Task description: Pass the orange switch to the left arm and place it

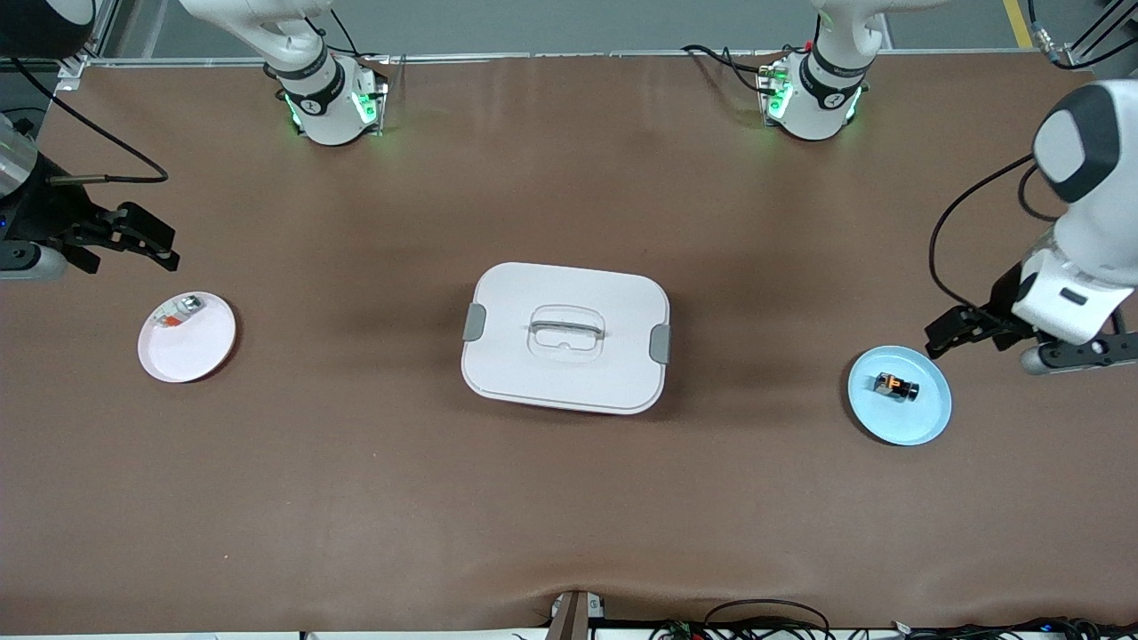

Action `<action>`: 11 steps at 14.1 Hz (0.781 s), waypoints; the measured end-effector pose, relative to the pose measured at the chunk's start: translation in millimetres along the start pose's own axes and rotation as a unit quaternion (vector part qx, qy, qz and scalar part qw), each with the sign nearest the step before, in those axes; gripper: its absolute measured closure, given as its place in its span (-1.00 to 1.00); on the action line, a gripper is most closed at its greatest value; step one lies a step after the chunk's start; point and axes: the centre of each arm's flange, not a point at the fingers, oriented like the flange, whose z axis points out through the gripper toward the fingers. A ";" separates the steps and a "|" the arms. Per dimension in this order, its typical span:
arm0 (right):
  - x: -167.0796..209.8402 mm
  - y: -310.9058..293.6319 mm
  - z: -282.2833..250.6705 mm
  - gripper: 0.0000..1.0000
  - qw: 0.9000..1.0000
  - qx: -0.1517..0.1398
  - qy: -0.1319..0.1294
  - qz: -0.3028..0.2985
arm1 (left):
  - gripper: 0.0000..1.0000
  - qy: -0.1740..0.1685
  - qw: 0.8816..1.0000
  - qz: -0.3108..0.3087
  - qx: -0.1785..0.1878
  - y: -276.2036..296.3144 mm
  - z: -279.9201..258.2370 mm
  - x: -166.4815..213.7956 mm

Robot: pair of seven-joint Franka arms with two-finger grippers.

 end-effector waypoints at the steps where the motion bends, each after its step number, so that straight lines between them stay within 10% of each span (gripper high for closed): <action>1: -0.9 -0.3 -1.3 -1.00 1.000 0.000 -0.001 0.000 | -1.00 0.002 1.000 0.000 0.000 -0.8 -14.0 -0.3; 11: -8.4 -3.2 -6.0 -1.00 1.000 0.001 -0.013 -0.003 | -1.00 -0.012 1.000 0.005 0.005 0.6 -71.2 -25.3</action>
